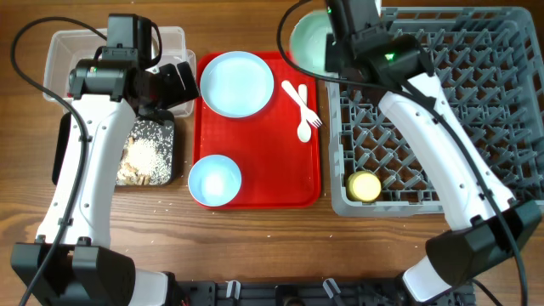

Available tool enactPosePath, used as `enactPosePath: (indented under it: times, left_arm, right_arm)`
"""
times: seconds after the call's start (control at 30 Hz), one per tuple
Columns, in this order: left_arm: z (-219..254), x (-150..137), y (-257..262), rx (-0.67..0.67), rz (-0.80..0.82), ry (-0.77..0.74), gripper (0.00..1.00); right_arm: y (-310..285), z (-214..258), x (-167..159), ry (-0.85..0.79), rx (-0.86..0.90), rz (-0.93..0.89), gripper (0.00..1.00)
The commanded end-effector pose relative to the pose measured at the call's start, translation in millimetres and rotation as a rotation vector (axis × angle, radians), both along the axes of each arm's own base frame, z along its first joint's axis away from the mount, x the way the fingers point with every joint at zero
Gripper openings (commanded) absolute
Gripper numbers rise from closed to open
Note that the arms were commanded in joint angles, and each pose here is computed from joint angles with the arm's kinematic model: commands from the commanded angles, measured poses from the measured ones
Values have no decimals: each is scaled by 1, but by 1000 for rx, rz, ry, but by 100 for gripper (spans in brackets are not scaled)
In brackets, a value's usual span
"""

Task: Sort waste into correct bins and load items into the dishwasher rack
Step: 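Grasp the green bowl rim with the right gripper and carry it to the rack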

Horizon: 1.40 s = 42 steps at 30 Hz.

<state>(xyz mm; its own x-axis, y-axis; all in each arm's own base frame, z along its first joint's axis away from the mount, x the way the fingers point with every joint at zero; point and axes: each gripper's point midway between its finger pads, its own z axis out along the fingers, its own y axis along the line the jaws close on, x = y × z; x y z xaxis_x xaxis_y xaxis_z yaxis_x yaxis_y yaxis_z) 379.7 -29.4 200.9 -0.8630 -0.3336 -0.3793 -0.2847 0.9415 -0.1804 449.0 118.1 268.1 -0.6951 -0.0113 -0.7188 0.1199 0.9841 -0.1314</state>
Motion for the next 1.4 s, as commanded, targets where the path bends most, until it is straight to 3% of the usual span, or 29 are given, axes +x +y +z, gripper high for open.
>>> enactPosePath:
  times: [0.0,0.23,0.37,0.57,0.87,1.37]
  left_arm:
    - [10,2,5,8,24,-31,100]
    - [10,2,5,7,25,-31,100]
    - [10,2,5,7,24,-31,100]
    - [10,2,5,7,24,-31,100]
    - [10,2,5,7,24,-31,100]
    - [10,2,5,8,24,-31,100]
  right_arm:
    - [-50,37,10,-146,-280,-201,4]
    - [-68,18,32,-131,-560,-292,4]
    - [-78,-6,50,-69,-788,-333,4]
    - [-85,-39,76,32,-974,-305,4]
    - [-87,-47,93,6,-942,-286,4]
    - [-78,-90,80,114,-997,-179,4]
